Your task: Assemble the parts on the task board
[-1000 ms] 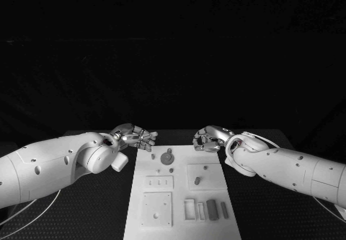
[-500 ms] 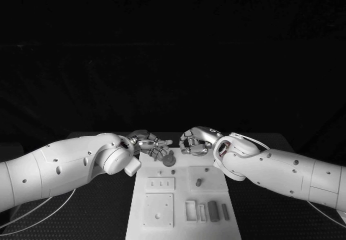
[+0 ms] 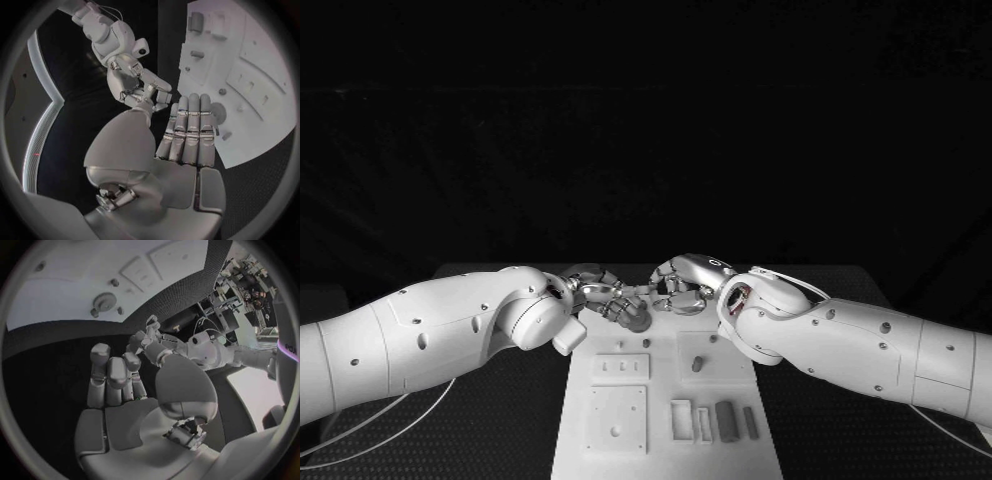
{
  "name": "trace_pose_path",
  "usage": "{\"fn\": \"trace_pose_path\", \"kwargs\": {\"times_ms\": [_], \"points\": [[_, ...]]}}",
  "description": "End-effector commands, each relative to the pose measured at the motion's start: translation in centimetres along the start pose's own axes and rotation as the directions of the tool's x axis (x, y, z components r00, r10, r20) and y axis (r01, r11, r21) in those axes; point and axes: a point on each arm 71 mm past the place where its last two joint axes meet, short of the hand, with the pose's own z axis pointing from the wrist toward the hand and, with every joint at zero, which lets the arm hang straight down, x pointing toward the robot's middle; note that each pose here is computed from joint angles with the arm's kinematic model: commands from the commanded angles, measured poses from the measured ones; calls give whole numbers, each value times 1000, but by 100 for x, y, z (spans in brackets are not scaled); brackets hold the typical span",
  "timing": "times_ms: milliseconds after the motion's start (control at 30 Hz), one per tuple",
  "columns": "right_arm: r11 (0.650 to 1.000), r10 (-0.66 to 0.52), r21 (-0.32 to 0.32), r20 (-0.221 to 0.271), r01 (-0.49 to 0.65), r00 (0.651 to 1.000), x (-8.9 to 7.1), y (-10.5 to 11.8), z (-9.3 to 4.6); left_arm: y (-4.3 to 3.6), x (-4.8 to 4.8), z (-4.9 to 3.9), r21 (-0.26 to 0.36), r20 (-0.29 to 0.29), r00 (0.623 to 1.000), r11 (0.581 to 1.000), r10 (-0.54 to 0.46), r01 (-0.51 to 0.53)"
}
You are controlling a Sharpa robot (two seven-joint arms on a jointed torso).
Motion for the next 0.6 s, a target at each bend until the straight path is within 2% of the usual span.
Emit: {"fn": "trace_pose_path", "kwargs": {"times_ms": [33, 600], "points": [[1000, -12, -7, -1, 12, 1000, 7, 39, 13, -15, 53, 7, -2, -29, 1000, 1000, 11, -12], [999, -6, -41, -17, 6, 1000, 53, 183, 55, -55, 87, 21, 22, -13, 1000, 1000, -11, 11]]}}
